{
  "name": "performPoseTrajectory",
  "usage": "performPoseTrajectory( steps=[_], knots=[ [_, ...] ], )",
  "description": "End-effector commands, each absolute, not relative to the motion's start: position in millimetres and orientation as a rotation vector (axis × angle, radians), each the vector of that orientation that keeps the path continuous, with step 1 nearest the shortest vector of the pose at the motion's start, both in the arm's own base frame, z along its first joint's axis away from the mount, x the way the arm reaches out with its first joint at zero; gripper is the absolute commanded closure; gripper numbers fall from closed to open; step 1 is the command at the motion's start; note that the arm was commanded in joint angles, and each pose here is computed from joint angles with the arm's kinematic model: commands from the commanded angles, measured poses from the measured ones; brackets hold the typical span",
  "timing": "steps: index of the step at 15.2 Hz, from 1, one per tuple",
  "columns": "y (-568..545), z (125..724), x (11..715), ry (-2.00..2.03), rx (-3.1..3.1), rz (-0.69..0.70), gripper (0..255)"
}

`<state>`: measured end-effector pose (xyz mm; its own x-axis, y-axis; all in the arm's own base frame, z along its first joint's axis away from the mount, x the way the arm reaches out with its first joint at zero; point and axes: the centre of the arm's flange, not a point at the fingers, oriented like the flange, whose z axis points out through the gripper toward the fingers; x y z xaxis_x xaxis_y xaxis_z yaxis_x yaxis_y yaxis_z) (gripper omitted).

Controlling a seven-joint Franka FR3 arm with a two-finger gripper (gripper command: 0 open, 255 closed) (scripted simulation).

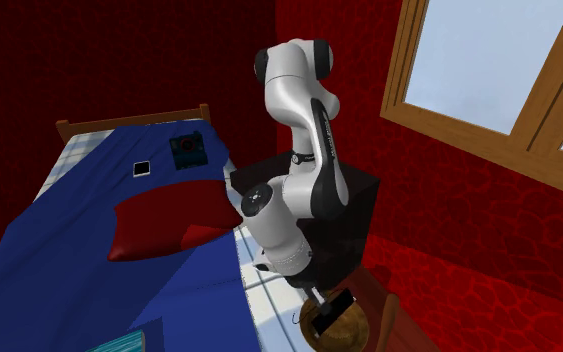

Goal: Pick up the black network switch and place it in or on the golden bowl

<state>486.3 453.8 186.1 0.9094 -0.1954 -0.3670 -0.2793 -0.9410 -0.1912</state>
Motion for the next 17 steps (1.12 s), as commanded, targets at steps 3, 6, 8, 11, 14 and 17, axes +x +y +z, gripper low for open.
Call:
performPoseTrajectory(
  steps=[3, 6, 8, 11, 14, 17],
  knots=[
    [455, 183, 483, 0.354, -2.836, 0.518, 0],
    [452, 195, 487, 0.355, -2.836, 0.519, 0],
    [445, 219, 496, 0.355, -2.836, 0.519, 0],
    [442, 228, 499, 0.355, -2.836, 0.519, 0],
    [442, 228, 499, 0.355, -2.836, 0.519, 0],
    [442, 228, 499, 0.355, -2.836, 0.519, 0]
  ],
)
